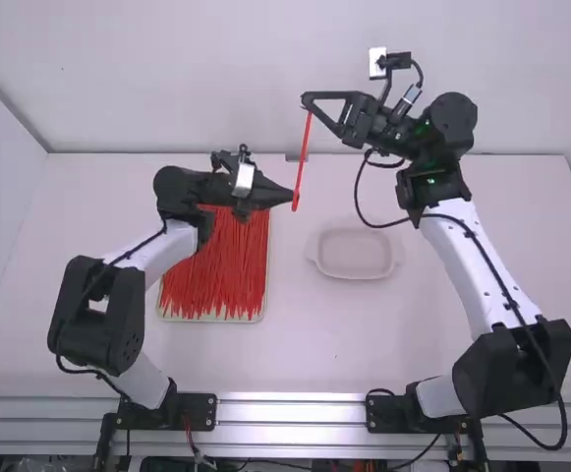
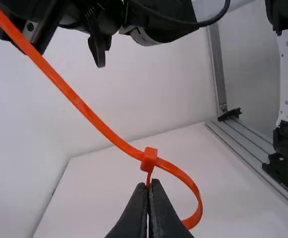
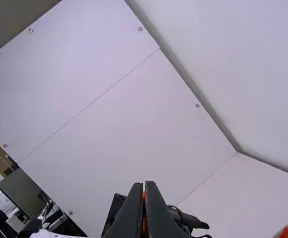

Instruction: Fasten the cable tie

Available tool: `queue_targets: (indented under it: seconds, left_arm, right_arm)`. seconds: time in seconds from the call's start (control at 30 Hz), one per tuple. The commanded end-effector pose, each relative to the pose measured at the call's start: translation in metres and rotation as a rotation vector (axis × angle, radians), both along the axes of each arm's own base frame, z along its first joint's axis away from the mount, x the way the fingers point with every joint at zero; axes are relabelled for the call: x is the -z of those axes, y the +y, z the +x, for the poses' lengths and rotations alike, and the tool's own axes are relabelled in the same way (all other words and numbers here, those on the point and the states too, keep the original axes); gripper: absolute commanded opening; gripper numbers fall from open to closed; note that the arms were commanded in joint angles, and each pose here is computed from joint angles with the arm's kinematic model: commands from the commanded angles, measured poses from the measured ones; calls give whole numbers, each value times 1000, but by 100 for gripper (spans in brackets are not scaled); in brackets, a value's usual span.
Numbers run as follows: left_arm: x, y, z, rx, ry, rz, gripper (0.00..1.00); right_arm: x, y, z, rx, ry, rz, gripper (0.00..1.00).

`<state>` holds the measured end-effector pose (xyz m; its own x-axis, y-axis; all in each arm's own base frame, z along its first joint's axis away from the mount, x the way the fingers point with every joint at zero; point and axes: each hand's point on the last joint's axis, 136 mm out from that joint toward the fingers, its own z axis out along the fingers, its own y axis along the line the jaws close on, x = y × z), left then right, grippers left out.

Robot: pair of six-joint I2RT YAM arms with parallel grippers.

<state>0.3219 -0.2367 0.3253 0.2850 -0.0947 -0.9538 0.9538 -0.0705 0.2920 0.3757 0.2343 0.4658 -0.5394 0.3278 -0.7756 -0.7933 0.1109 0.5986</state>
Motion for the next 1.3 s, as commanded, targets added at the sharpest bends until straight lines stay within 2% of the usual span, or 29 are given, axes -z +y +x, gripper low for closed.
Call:
queue_targets:
  seconds: [0.0,0.03,0.07,0.2,0.3,0.5,0.8,1.27]
  left_arm:
    - [15,-2,-24,108,-10,65,2]
    - [14,-1,-24,105,-16,65,2]
    - [14,0,-23,102,-19,64,2]
    - [8,13,-15,49,-27,56,2]
    - [3,20,-16,30,-43,52,2]
    - [-6,30,-9,-15,-31,37,2]
    - [-31,34,-2,-26,22,39,2]
    - [-69,38,11,-43,25,36,2]
  right_arm:
    - [-39,-12,0,65,-102,43,13]
    - [-36,-10,-4,35,-107,23,19]
    - [-34,-9,-5,27,-104,17,21]
    - [-10,-11,-2,-1,-57,-60,58]
    - [2,-12,2,3,-21,-89,70]
    - [24,-5,1,-12,26,-144,73]
    - [55,24,-16,-87,60,-229,73]
    - [72,32,-21,-112,96,-246,72]
